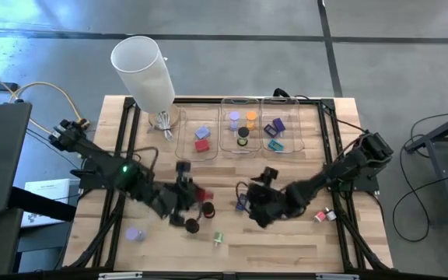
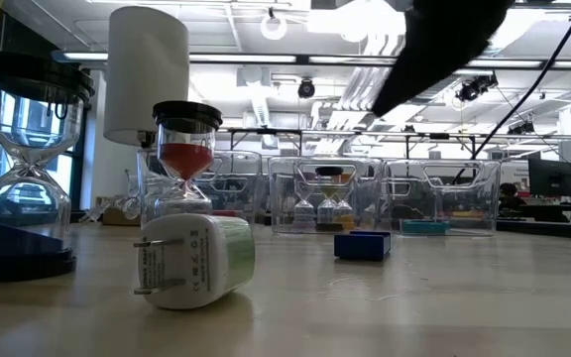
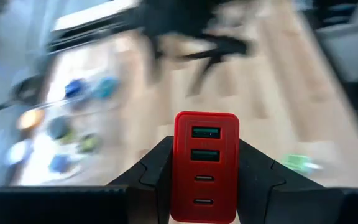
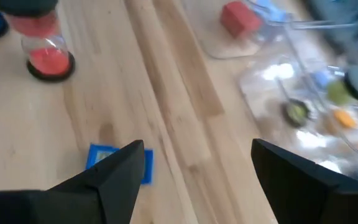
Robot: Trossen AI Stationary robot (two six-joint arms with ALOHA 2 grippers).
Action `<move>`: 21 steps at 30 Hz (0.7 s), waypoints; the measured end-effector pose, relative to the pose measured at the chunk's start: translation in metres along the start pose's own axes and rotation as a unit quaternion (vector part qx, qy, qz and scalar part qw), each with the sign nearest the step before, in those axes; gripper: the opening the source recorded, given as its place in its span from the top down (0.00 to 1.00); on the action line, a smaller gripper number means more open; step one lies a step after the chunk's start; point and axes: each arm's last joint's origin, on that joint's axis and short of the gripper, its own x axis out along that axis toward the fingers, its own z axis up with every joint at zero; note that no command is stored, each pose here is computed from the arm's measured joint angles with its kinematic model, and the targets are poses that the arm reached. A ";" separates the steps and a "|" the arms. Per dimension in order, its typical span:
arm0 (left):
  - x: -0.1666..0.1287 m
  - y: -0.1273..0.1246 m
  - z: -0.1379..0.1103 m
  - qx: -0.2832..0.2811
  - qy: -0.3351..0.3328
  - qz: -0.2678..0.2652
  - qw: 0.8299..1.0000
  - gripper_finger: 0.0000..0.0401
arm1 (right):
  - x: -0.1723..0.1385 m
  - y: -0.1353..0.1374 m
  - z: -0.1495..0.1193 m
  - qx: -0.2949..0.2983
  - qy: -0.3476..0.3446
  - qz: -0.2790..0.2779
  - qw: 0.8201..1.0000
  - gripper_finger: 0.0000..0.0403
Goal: Pick & Place Office items
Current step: Put the red charger adapter into the left transparent bin
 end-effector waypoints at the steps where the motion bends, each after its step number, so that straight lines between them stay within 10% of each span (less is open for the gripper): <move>1: -0.001 0.009 0.000 -0.006 0.004 0.018 1.000 0.72 | -0.004 0.002 -0.004 -0.001 -0.005 -0.009 1.000 0.29; 10: 0.009 0.107 -0.020 -0.134 0.105 0.181 0.969 0.72 | -0.032 0.022 -0.023 -0.016 -0.037 -0.002 0.999 0.29; 21: 0.023 0.145 -0.030 -0.172 0.148 0.187 0.956 0.72 | -0.027 0.011 -0.027 0.015 -0.006 -0.035 0.999 0.29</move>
